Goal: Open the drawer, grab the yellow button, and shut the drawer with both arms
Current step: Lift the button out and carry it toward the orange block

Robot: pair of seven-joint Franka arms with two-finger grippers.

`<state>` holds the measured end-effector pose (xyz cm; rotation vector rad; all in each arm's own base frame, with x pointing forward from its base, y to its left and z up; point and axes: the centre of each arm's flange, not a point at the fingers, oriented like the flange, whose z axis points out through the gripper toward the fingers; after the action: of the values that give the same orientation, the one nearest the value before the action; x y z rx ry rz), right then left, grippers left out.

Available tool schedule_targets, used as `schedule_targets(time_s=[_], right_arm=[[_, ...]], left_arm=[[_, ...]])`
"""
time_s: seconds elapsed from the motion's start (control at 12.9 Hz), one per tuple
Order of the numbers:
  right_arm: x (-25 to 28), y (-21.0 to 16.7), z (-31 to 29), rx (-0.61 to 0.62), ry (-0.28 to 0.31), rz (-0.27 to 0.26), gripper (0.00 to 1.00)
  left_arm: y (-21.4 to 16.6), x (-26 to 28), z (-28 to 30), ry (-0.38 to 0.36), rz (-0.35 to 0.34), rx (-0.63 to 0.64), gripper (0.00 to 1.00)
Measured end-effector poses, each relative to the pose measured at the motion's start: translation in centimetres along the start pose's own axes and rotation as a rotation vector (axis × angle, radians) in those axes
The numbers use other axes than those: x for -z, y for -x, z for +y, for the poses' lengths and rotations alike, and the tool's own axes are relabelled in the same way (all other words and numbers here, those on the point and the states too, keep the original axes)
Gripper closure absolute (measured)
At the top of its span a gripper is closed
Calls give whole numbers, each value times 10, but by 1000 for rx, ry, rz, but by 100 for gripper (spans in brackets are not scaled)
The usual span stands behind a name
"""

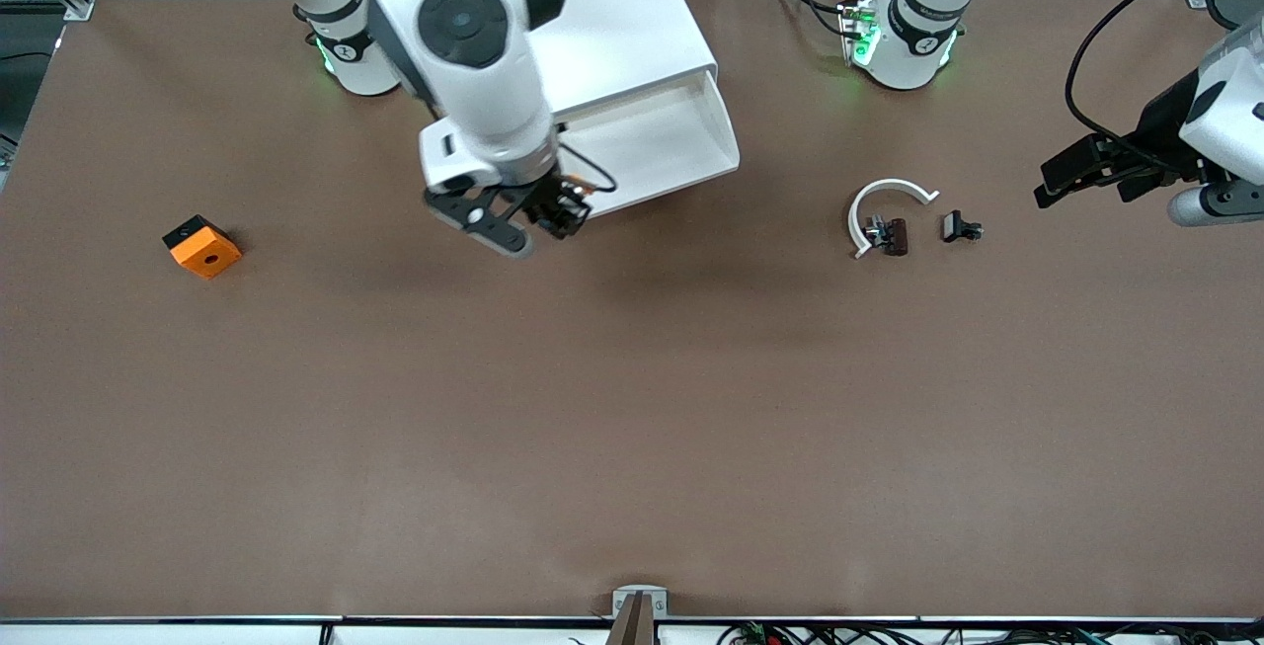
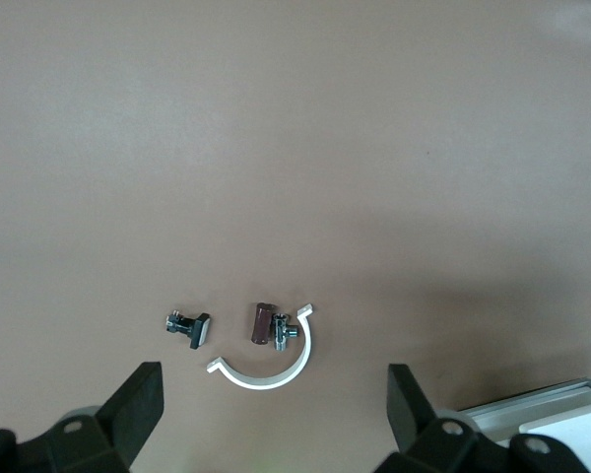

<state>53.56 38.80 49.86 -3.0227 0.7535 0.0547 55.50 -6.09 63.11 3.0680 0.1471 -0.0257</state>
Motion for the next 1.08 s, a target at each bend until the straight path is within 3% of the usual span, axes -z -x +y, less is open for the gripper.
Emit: schedule_targets(time_s=[0.46,0.85,1.08], right_arm=[[-48,-131,99,209,-11,14,59],[-109,-176,244,404,-29,43,59],[-144,-204,327,475,-34,110,59]], left_arm=[[-1,0,-5,-14,3,5,0],[-2,7,-11,-24,21,14,0],[-1,5,-12,-44,5,13,0]])
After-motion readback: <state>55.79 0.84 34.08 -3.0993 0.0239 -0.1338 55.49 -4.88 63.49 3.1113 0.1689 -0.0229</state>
